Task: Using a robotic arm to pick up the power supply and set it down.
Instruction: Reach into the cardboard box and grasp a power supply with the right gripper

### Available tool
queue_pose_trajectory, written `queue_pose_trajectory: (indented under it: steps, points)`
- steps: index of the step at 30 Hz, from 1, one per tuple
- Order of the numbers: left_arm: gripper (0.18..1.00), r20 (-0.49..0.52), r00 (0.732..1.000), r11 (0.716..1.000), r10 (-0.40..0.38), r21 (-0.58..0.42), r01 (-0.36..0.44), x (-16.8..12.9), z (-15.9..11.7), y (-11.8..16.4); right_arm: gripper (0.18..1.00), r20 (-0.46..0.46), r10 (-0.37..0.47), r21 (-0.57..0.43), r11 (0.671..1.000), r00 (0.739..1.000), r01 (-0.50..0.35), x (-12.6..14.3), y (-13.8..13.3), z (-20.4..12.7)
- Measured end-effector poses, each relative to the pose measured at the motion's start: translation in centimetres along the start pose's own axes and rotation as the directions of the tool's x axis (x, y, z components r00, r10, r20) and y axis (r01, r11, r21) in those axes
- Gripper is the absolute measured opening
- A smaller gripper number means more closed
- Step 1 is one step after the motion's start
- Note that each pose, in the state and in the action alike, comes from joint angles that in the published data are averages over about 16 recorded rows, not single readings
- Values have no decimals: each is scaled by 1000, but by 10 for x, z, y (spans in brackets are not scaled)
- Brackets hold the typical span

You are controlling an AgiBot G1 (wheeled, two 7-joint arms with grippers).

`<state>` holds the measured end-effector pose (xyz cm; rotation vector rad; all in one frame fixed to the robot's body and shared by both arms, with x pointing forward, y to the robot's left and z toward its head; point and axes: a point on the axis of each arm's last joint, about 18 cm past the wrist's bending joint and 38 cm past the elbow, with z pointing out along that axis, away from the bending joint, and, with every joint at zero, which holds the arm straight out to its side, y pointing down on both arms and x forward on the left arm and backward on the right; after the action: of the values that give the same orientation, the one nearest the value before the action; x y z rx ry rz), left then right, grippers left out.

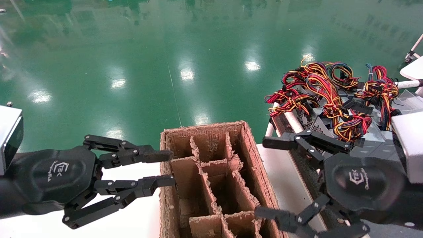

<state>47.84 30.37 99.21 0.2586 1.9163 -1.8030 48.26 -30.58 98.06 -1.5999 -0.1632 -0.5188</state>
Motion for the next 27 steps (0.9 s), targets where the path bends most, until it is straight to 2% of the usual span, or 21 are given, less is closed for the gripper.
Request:
queue_pose_trajectory:
  steps: [7, 14, 23, 27]
  points:
    - [457, 0, 1000, 1000, 0, 0, 0, 0, 0, 0, 1001, 1, 46, -12, 999, 999, -46, -1, 12, 1]
    - [627, 0, 1000, 1000, 0, 0, 0, 0, 0, 0, 1001, 22, 79, -34, 996, 997, -78, -1, 24, 11]
    - [837, 1, 1000, 1000, 0, 0, 0, 0, 0, 0, 1001, 73, 130, -83, 989, 989, -124, 6, 48, 39]
    - [892, 0, 1000, 1000, 0, 0, 0, 0, 0, 0, 1001, 108, 154, -116, 983, 982, -142, 9, 60, 55]
